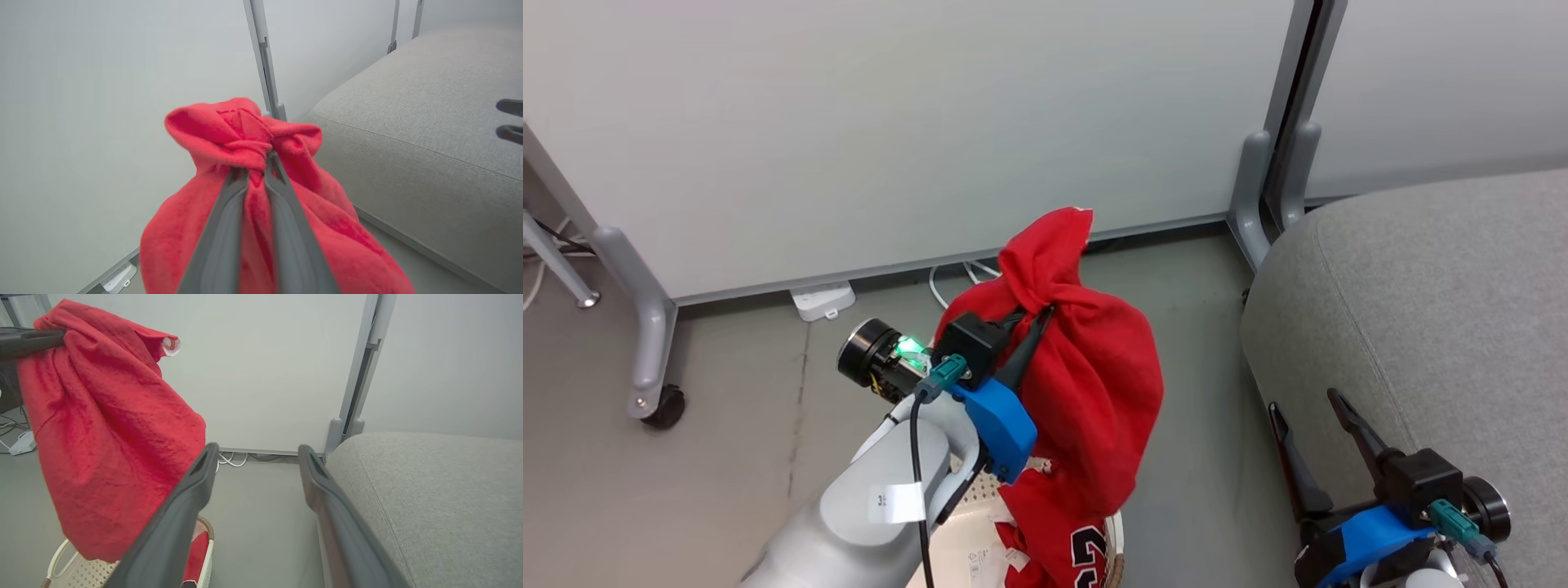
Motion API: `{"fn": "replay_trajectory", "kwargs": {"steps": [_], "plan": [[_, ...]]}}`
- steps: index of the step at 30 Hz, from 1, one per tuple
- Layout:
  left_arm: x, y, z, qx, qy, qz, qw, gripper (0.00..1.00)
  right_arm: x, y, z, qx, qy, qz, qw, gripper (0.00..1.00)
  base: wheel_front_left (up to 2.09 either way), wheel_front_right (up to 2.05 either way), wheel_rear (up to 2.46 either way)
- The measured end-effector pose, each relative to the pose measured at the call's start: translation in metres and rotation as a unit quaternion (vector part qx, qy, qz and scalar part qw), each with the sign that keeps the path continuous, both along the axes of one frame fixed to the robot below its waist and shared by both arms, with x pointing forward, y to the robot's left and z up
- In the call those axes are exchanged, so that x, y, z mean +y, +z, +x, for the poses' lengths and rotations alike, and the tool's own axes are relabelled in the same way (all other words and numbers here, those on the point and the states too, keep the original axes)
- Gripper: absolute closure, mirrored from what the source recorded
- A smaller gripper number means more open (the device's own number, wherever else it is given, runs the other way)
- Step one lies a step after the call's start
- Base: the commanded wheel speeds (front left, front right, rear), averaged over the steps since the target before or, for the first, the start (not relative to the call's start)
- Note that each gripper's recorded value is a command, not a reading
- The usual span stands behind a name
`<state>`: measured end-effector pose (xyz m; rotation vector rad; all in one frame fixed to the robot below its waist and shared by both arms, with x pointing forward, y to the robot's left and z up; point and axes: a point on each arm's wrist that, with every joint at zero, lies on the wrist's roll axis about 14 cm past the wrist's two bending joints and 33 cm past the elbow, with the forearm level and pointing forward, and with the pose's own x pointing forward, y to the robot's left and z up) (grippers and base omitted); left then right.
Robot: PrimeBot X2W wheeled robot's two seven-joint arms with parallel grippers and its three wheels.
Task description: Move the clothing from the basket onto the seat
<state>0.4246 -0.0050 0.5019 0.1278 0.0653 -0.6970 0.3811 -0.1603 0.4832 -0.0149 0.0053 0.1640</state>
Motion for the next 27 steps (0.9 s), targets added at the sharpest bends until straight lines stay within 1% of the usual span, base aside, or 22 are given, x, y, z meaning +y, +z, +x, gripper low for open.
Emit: {"fn": "replay_trajectory", "kwargs": {"steps": [7,18,24,27], "plan": [[-0.001,0.024,-0.007,-0.030,-0.002,-0.011,0.999,1.00,0.010,0.005,-0.006,-0.008,0.012,0.003,1.000,0.00,0.00,0.00,0.00],[0.004,0.027,-0.010,-0.035,0.003,-0.009,0.999,1.00,0.022,0.008,-0.006,-0.011,0.029,0.008,0.999,0.00,0.00,0.00,0.00],[0.005,0.024,-0.009,-0.031,0.006,-0.009,0.999,1.00,0.044,0.008,-0.007,-0.012,0.061,0.013,0.998,0.00,0.00,0.00,0.00],[0.005,0.022,-0.009,-0.028,0.006,-0.009,1.000,1.00,0.061,0.009,-0.009,-0.011,0.088,0.014,0.996,0.00,0.00,0.00,0.00]]}}
